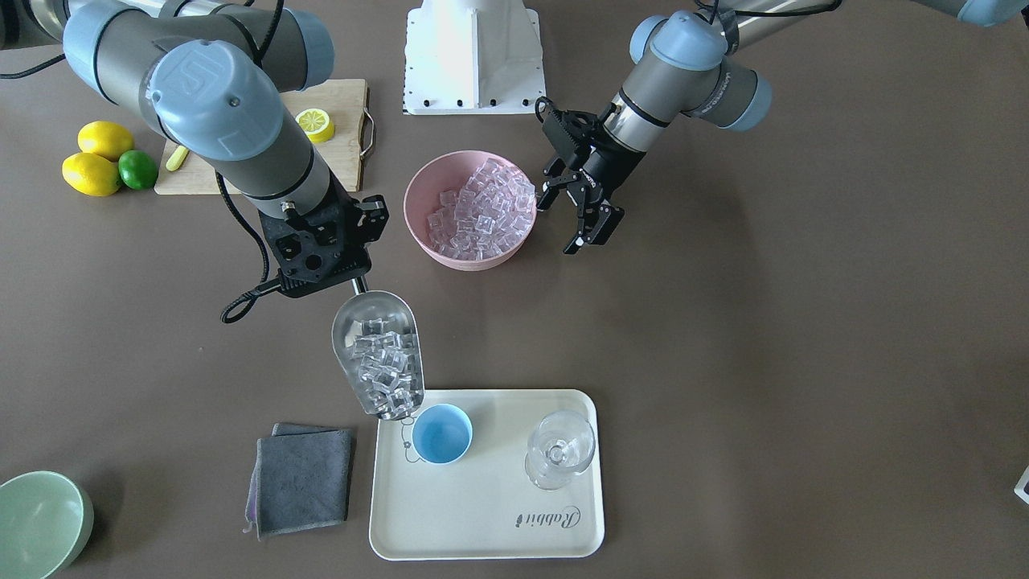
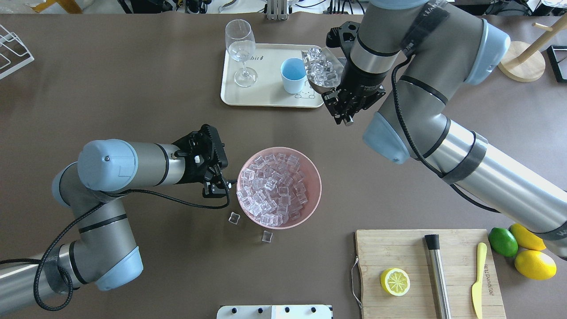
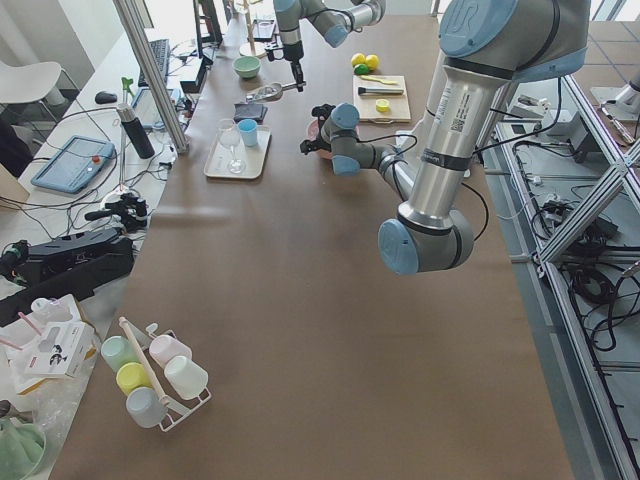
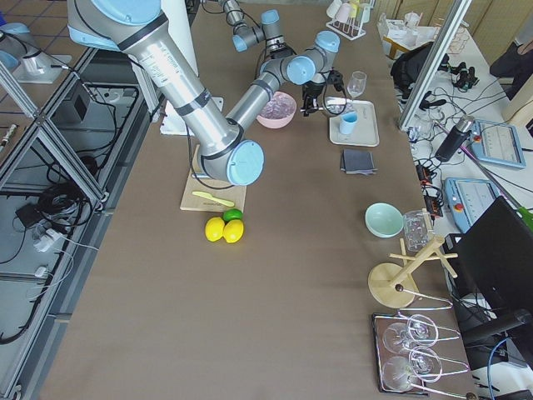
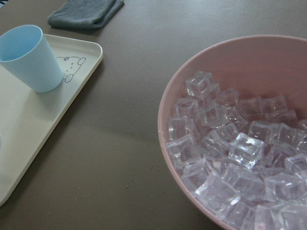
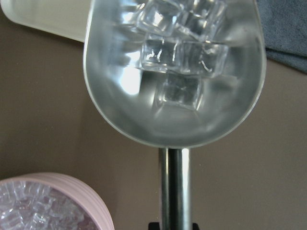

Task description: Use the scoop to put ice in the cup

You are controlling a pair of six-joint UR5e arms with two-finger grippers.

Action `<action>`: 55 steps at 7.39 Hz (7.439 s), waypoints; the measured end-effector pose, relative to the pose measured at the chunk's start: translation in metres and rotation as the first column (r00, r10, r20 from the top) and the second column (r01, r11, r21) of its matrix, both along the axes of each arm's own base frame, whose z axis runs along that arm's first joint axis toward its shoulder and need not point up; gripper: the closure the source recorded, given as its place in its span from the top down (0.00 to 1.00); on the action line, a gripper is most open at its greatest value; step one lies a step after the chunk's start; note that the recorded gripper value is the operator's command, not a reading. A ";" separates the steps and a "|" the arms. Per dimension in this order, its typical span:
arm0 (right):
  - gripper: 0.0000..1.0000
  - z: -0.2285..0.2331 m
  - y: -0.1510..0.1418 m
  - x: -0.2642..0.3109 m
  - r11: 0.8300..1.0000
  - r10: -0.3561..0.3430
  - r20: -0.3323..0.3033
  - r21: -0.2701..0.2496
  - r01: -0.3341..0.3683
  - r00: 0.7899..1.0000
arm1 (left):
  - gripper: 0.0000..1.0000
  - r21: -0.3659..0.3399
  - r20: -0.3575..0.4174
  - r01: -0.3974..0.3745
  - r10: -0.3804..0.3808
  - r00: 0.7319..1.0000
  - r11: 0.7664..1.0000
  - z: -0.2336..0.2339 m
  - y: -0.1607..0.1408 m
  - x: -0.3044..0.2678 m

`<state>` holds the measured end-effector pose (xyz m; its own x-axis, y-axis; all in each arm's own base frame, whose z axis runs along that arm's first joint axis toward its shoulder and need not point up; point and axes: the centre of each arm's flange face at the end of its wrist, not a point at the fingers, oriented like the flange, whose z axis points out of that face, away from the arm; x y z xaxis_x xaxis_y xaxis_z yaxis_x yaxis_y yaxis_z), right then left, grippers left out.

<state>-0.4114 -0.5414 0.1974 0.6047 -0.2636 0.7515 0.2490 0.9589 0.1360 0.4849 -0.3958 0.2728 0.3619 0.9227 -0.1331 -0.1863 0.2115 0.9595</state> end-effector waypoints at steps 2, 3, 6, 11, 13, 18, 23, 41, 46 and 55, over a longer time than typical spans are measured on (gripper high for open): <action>0.00 -0.020 -0.027 -0.023 0.992 0.088 -0.040 -0.088 -0.091 0.995 | 0.98 -0.007 0.011 0.002 -0.002 1.000 1.000 -0.005 0.001 -0.009; 0.00 -0.028 -0.032 -0.029 0.987 0.105 -0.044 -0.118 -0.109 0.994 | 0.98 -0.023 0.026 -0.006 0.007 1.000 1.000 -0.004 -0.001 -0.019; 0.00 -0.050 -0.042 -0.050 0.956 0.120 -0.017 -0.267 -0.120 0.993 | 0.98 -0.096 0.086 -0.026 0.034 0.996 0.995 0.016 -0.006 -0.064; 0.00 -0.057 -0.038 -0.064 0.909 0.136 0.041 -0.403 -0.108 0.990 | 0.98 -0.314 0.200 0.040 0.025 0.979 0.949 0.083 -0.047 -0.176; 0.00 -0.059 -0.034 -0.065 0.897 0.117 0.060 -0.435 -0.079 0.991 | 0.98 -0.411 0.252 0.135 -0.029 0.967 0.902 0.127 -0.063 -0.240; 0.00 -0.062 -0.029 -0.066 0.869 0.082 0.094 -0.494 -0.025 0.992 | 0.98 -0.787 0.260 0.274 -0.106 0.960 0.553 0.242 -0.100 -0.415; 0.00 -0.059 -0.043 -0.045 0.818 0.055 0.153 -0.573 0.043 0.987 | 0.98 -0.886 0.299 0.363 -0.243 0.923 0.289 0.319 -0.081 -0.527; 0.00 0.016 0.003 0.024 0.963 0.228 -0.023 -0.141 -0.229 0.973 | 0.98 -0.904 0.307 0.370 -0.276 0.911 0.216 0.347 -0.060 -0.552; 0.00 0.087 0.099 0.057 0.983 0.103 -0.100 -0.142 -0.117 0.990 | 0.98 -0.905 0.308 0.369 -0.272 0.912 0.212 0.350 -0.060 -0.551; 0.00 0.235 0.166 0.028 0.957 0.158 -0.173 -0.217 -0.194 0.972 | 0.98 -0.905 0.309 0.369 -0.269 0.912 0.211 0.351 -0.060 -0.550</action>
<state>-0.3839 -0.3755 0.4323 0.7380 0.0268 0.6743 0.0740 0.9900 -0.1203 -0.0650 -0.4560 0.6238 0.6470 -0.0282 -0.7619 0.0794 0.9964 0.0306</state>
